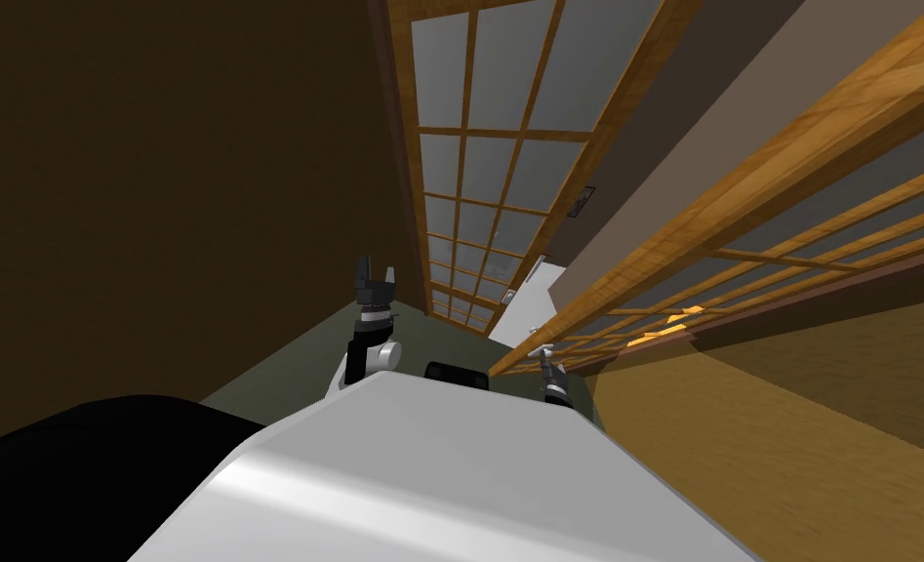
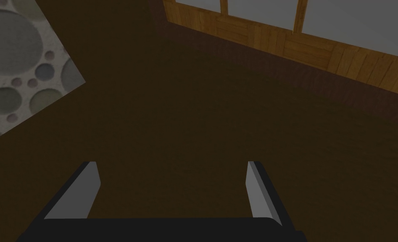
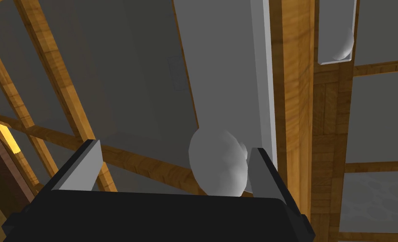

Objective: Pull the door open

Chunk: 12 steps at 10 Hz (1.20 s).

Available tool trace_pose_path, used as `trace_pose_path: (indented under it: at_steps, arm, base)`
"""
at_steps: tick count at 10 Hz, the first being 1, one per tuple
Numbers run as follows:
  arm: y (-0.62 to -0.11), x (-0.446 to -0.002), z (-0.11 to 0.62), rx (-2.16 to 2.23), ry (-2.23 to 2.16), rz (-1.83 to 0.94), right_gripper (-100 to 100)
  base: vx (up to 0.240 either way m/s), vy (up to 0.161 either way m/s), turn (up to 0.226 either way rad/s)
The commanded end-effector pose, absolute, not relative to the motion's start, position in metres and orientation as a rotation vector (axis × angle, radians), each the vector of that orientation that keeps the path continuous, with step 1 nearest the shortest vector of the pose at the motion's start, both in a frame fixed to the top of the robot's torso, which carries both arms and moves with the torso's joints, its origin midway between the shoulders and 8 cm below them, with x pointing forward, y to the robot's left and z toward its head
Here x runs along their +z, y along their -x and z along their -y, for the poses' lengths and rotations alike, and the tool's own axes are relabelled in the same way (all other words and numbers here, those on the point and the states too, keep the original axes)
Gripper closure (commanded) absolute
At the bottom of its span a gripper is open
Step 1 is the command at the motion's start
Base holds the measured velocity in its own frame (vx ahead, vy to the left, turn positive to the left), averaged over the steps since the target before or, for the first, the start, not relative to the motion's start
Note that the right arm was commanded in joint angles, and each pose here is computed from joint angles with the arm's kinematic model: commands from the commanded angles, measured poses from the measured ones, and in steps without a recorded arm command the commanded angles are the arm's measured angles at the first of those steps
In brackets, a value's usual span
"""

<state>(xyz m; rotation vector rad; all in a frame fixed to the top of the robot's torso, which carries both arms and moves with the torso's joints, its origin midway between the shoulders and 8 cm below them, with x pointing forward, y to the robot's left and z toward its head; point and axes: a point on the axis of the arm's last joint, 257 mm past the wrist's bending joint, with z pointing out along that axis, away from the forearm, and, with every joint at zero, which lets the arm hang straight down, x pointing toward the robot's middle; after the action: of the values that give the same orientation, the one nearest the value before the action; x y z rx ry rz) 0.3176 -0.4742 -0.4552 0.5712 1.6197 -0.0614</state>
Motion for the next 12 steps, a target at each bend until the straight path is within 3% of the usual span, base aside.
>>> trace_pose_path:
  at_steps: [1, 7, 12]
  arm:
    - [-0.305, -0.454, 0.499, -0.105, -0.599, -1.631, 100]
    - [-0.304, -0.456, 0.499, -0.107, -0.603, -1.639, 100]
    - [-0.321, -0.452, 0.473, 0.019, -0.662, -1.579, 100]
  base:
    - [0.004, 0.008, -0.012]
    - [-0.002, 0.000, 0.000]
    - [-0.096, -0.062, 0.164]
